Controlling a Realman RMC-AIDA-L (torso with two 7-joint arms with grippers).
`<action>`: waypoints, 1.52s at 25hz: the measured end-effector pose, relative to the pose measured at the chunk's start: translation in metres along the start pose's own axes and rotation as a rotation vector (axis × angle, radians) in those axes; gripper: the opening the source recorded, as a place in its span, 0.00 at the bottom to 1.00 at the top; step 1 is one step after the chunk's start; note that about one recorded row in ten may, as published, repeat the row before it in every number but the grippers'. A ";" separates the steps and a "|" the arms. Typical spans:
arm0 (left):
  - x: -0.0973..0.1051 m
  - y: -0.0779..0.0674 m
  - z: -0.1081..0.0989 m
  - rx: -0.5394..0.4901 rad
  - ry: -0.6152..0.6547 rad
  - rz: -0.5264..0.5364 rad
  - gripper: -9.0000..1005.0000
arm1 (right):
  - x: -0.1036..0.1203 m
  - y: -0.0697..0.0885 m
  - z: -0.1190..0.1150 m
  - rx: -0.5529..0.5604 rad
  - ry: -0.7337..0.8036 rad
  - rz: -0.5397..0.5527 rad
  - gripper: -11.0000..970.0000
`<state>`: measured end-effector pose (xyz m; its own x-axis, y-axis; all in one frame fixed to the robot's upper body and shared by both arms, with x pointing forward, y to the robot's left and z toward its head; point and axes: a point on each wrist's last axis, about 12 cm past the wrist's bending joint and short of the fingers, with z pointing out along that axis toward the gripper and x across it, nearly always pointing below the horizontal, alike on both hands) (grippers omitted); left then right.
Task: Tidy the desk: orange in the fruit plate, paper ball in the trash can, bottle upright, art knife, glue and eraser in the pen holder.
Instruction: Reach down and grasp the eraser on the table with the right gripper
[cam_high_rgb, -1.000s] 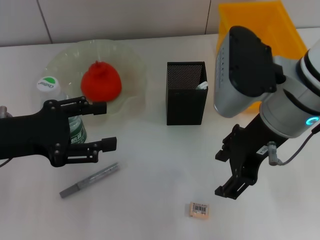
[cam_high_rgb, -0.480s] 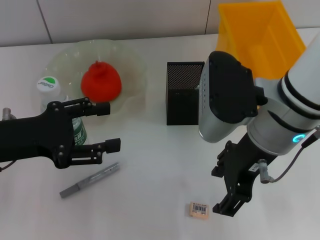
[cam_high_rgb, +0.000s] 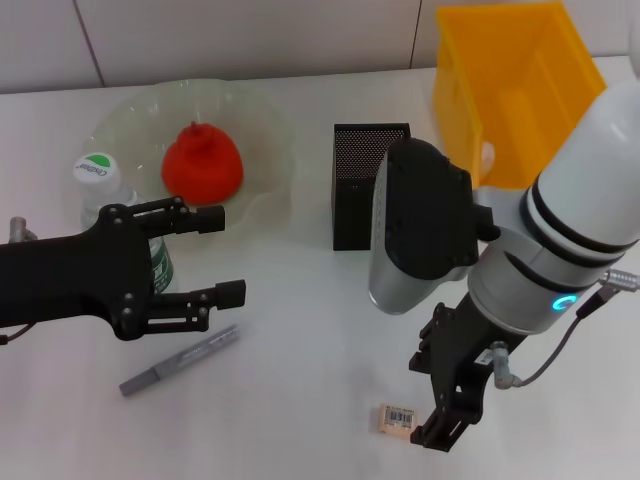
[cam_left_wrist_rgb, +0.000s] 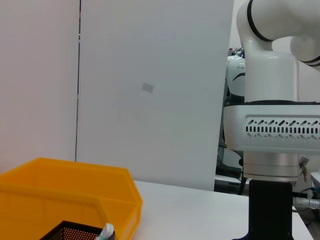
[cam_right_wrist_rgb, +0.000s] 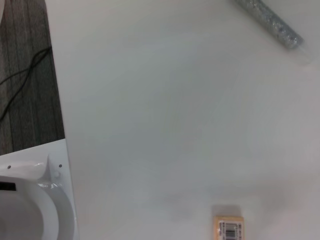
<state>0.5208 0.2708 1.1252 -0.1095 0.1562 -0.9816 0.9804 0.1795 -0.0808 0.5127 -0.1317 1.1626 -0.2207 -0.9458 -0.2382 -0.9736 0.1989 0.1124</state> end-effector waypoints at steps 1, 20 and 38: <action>0.000 0.000 0.000 0.001 0.001 0.010 0.80 | 0.000 0.000 0.000 0.001 -0.001 0.001 0.79; 0.012 -0.007 -0.011 -0.013 0.020 0.046 0.80 | -0.003 0.005 0.008 -0.012 0.013 0.021 0.79; 0.015 -0.008 -0.023 -0.041 0.031 0.051 0.80 | -0.009 0.007 0.010 -0.005 0.008 0.014 0.79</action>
<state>0.5077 0.2942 1.1146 -0.0650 0.1964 -0.9784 0.9775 0.2096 -0.0228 0.5075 -0.1192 1.1561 -0.2341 -0.9448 -0.2290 -0.9700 0.2111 0.1209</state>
